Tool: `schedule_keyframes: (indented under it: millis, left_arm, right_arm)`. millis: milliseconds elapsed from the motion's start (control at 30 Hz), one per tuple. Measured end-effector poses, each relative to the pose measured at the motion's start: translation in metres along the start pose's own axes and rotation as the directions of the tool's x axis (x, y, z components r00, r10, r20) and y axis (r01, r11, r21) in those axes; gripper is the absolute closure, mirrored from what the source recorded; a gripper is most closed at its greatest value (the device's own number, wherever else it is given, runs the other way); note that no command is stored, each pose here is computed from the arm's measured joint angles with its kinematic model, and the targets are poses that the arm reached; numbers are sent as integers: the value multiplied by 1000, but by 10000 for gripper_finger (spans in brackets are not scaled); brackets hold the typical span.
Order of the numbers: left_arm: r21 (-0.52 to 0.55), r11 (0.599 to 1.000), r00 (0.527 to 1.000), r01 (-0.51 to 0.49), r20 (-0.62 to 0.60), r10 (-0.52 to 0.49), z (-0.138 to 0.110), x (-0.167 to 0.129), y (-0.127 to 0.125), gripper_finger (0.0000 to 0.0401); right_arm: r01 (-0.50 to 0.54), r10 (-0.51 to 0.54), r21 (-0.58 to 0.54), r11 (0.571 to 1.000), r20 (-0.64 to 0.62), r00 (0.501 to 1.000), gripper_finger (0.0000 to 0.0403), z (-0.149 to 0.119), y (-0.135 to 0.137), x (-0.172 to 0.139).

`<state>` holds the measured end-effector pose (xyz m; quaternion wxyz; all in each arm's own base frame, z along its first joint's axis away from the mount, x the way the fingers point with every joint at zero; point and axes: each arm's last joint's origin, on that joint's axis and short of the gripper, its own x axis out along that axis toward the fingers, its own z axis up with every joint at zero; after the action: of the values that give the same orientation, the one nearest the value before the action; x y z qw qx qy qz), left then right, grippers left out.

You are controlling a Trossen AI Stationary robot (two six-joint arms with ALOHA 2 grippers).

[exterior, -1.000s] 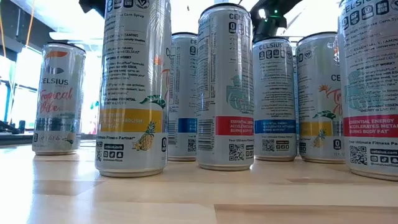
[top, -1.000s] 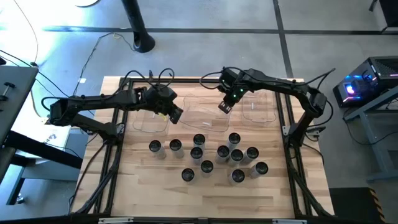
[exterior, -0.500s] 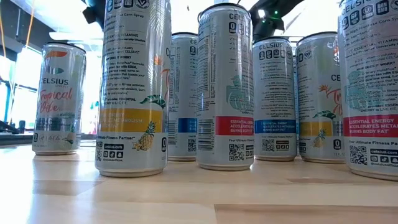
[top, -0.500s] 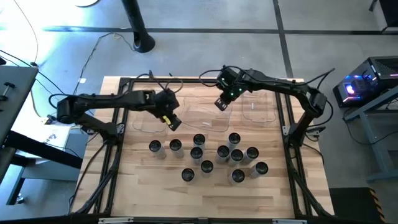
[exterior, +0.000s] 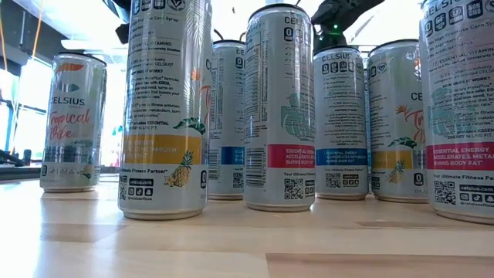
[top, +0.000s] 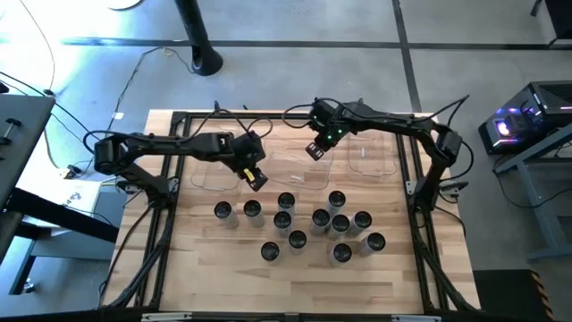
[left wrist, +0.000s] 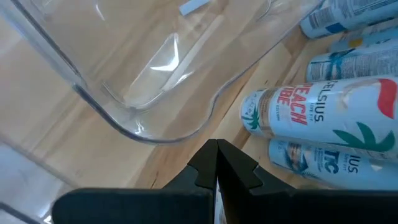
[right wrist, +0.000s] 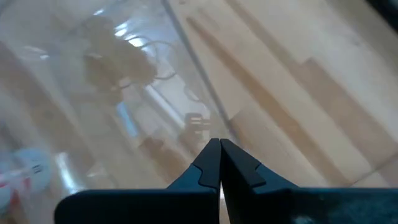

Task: Sort soda cans
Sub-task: Adjust the top center transparent bin

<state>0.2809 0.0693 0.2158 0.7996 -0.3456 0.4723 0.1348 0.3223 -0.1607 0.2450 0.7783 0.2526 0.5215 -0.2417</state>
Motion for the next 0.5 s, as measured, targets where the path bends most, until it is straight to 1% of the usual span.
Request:
schedule_keyframes:
  millis: [133,233,333,500]
  left_arm:
    - [-2,1000,1000,-3,-5,3,1,6,1,401]
    - [-2,1000,1000,-2,-8,2,3,11,2,401]
    - [-3,1000,1000,-4,-15,4,3,15,3,401]
    - [1,1000,1000,-23,3,23,5,18,4,401]
  right_arm:
    - [66,-66,-1,998,34,997,403,3,-3,0]
    - [105,-106,23,994,22,994,403,3,-10,0]
    - [112,-111,56,992,-14,994,403,2,-18,2]
    - [108,-105,98,989,-35,994,403,2,-26,1]
